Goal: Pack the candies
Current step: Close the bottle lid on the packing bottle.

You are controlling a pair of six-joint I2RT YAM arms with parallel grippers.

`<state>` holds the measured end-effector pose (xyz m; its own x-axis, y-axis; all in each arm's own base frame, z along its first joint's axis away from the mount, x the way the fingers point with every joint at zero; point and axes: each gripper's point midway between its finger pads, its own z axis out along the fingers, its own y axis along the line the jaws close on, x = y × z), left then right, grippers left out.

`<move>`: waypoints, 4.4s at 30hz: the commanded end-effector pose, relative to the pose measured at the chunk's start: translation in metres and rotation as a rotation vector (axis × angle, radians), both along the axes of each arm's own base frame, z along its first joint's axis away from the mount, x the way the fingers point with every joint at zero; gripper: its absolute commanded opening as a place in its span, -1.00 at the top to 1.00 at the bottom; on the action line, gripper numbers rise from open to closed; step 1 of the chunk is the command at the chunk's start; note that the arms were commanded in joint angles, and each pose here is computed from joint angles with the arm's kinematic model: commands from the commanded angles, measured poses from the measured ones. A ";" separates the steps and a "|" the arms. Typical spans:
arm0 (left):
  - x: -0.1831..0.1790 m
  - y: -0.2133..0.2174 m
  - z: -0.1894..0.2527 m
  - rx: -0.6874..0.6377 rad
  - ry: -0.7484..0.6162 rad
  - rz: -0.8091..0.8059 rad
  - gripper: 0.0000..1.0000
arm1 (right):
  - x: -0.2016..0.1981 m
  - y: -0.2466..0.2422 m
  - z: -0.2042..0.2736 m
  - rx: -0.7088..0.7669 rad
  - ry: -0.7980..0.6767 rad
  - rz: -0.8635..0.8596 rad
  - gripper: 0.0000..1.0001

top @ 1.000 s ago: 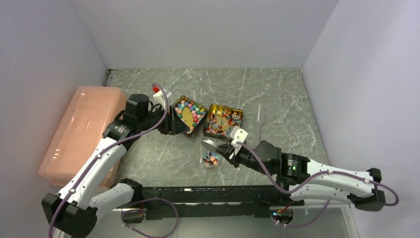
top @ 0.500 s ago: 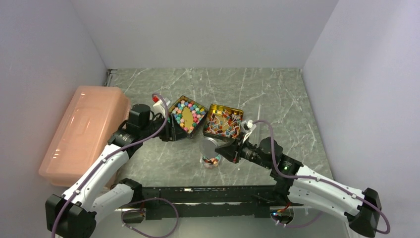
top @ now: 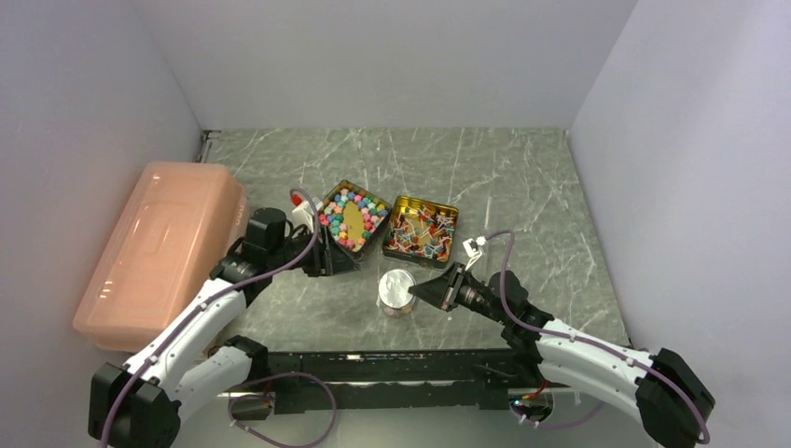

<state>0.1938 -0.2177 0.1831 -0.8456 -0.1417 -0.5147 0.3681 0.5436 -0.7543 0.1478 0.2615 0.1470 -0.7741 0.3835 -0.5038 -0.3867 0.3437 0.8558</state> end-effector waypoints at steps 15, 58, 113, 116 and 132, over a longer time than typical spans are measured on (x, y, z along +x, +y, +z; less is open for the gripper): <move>-0.005 -0.040 -0.036 -0.018 0.102 -0.091 -0.12 | 0.011 0.004 0.010 0.205 0.080 -0.051 0.81; -0.011 -0.077 -0.073 0.044 0.189 -0.182 -0.07 | -0.002 -0.008 -0.052 0.089 0.258 -0.078 0.72; -0.015 -0.085 -0.087 0.168 0.238 -0.207 0.00 | -0.002 -0.031 -0.099 -0.055 0.350 -0.194 0.28; -0.015 -0.086 -0.088 0.168 0.241 -0.209 0.00 | 0.001 -0.032 -0.096 -0.055 0.336 -0.203 0.25; -0.014 -0.090 -0.088 0.169 0.248 -0.221 0.01 | 0.011 -0.044 -0.092 -0.141 0.280 -0.274 0.21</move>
<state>0.1739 -0.2983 0.0831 -0.9639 0.1088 -0.2431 0.2563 0.6270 -0.7356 0.1614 0.2316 0.0822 -0.7758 0.5483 -0.3123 -0.0510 0.4389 0.8971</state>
